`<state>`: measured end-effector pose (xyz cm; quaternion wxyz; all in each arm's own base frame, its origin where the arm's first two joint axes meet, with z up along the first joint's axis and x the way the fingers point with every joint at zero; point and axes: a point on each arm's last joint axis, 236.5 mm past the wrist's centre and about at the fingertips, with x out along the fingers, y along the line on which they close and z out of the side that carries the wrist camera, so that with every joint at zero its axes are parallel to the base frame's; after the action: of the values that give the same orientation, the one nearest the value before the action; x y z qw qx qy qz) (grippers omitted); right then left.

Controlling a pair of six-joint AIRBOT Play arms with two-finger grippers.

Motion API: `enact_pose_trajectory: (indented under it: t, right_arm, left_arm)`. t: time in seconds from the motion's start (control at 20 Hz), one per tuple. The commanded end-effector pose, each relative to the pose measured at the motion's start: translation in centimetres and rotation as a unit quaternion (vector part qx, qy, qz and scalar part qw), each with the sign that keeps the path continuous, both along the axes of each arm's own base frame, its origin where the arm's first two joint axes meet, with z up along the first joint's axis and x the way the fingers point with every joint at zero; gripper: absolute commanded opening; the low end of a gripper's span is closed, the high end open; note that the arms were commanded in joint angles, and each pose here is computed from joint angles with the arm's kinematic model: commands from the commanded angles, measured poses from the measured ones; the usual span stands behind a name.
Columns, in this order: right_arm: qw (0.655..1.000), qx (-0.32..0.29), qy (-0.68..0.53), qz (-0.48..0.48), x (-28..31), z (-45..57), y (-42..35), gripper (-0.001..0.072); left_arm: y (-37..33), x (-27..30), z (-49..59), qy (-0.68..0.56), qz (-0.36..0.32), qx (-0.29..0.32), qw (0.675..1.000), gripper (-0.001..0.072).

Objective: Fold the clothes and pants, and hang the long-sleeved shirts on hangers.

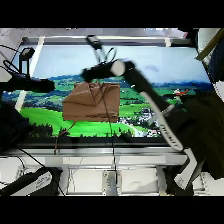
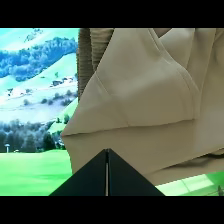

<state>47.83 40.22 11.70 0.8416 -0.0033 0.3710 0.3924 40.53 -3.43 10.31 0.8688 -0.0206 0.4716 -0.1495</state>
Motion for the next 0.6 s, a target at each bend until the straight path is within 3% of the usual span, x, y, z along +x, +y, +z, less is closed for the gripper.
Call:
enact_pose_trajectory:
  t: [0.0, 0.1, 0.15, 0.3, 0.35, 0.4, 0.45, 0.55]
  right_arm:
    - [0.973, -0.164, 0.154, -0.06, -1.7, -4.5, -16.9, 0.0439]
    - [0.95, -0.162, 0.248, -0.096, -3.5, -8.2, -22.6, 0.0443]
    - [0.947, -0.126, 0.273, -0.112, -3.4, -9.8, -23.2, 0.0446]
    - [0.929, 0.061, 0.308, -0.197, -0.6, -13.5, -20.7, 0.0496]
    - [0.916, 0.103, 0.32, -0.219, 0.0, -14.5, -19.9, 0.0539]
    - [0.905, 0.128, 0.336, -0.228, 0.2, -15.6, -19.2, 0.0664]
    - [0.898, 0.142, 0.352, -0.222, 0.2, -16.5, -18.5, 0.0701]
    - [0.882, 0.166, 0.383, -0.218, 0.0, -18.3, -17.0, 0.0701]
  left_arm:
    - [-0.1, -0.4, -0.2, 0.009, -0.003, -0.002, 1.0, 0.0027]
    - [-0.1, -0.4, -0.2, 0.009, -0.003, -0.002, 1.0, 0.0027]
    - [-0.2, -0.4, -0.1, 0.009, -0.003, -0.004, 1.0, 0.0027]
    - [-0.7, -0.4, 0.1, 0.007, -0.004, -0.017, 1.0, 0.0027]
    - [-1.0, -0.3, 0.2, 0.006, -0.005, -0.023, 1.0, 0.0027]
    - [-1.2, -0.3, 0.3, 0.005, -0.005, -0.028, 1.0, 0.0027]
    - [-1.1, -0.3, 0.3, 0.004, -0.005, -0.028, 1.0, 0.0027]
    - [-1.1, -0.3, 0.3, 0.005, -0.005, -0.028, 1.0, 0.0027]
